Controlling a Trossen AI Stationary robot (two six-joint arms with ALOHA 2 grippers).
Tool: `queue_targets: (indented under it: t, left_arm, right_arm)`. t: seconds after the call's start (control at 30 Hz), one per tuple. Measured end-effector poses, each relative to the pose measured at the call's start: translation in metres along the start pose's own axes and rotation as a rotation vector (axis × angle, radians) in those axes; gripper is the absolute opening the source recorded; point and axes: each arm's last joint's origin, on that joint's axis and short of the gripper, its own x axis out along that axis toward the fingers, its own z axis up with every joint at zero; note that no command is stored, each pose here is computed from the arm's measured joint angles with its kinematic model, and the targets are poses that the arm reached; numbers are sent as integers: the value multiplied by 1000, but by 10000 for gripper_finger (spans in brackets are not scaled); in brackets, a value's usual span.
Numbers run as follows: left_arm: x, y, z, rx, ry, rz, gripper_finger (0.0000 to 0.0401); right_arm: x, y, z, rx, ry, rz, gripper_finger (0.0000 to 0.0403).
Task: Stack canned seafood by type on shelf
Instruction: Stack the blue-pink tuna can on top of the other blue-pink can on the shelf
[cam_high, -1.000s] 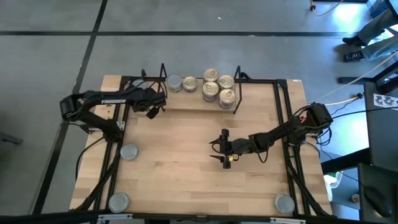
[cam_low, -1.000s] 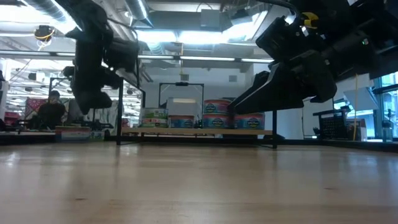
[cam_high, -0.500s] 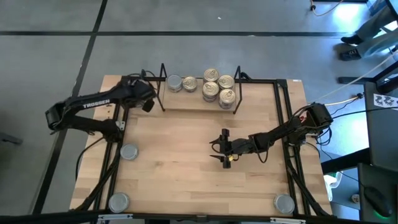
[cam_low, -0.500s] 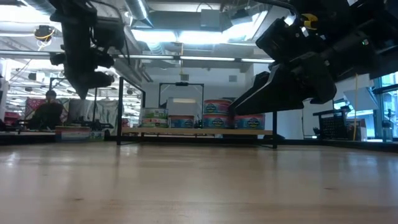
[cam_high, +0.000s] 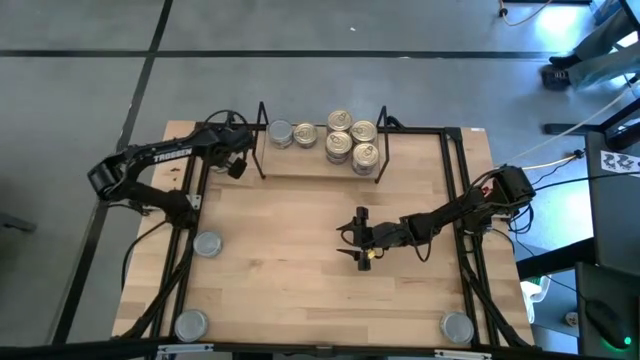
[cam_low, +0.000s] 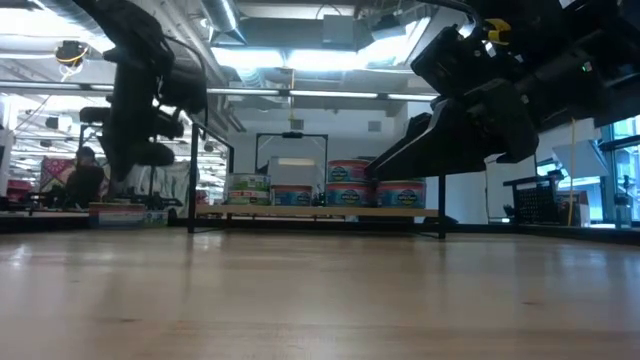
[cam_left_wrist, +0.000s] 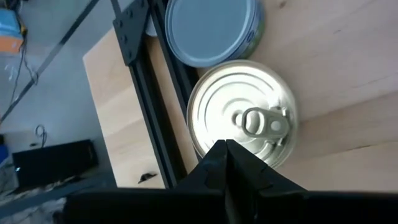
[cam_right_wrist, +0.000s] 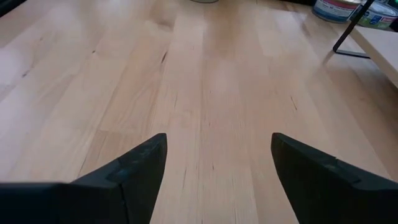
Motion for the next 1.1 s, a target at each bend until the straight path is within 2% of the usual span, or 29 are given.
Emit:
queue_targets:
  t: [0.17,0.7,1.1]
  left_arm:
    - [12,-4,4,13,54,22,3]
    - [26,-13,5,-18,24,6,3]
    - [10,2,1,-28,-18,-26,3]
  right_arm:
    - [0,0,0,0,0,9,287]
    - [0,0,0,0,1,12,287]
    - [0,0,0,0,1,11,287]
